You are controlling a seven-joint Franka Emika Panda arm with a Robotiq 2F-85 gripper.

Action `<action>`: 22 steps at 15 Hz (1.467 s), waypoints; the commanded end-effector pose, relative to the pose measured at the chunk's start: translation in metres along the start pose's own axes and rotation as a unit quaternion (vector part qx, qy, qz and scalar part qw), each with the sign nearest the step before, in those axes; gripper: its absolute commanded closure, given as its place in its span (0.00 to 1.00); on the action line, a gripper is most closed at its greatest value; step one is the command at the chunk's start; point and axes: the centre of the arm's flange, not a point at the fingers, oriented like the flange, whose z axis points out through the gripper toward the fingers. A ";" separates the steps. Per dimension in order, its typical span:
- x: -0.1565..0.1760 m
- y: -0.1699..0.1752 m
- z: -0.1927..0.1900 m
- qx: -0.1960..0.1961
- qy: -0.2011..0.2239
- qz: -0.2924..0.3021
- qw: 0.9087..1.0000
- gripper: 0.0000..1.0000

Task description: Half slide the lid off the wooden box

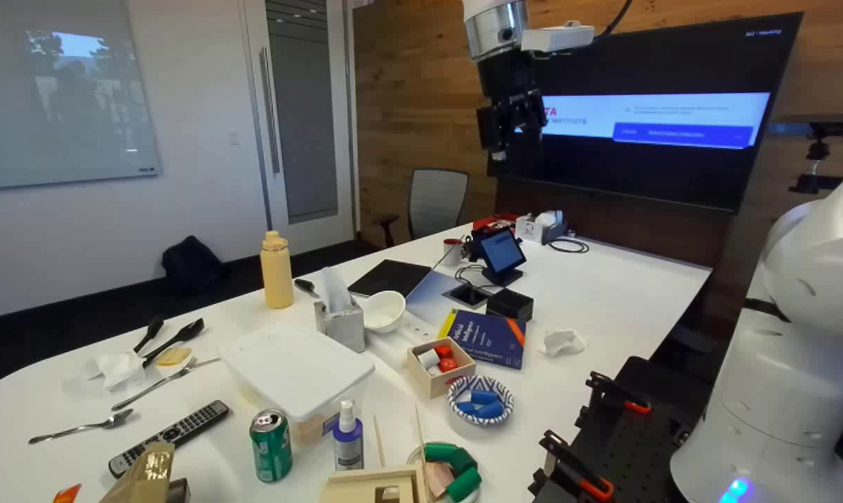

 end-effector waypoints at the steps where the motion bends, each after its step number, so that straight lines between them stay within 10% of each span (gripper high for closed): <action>1: 0.000 0.000 0.000 0.000 0.000 0.000 1.000 0.00; 14: 0.000 0.000 0.000 0.000 0.000 0.000 1.000 0.00; 22: 0.013 -0.186 0.067 0.068 0.067 -0.164 0.982 0.00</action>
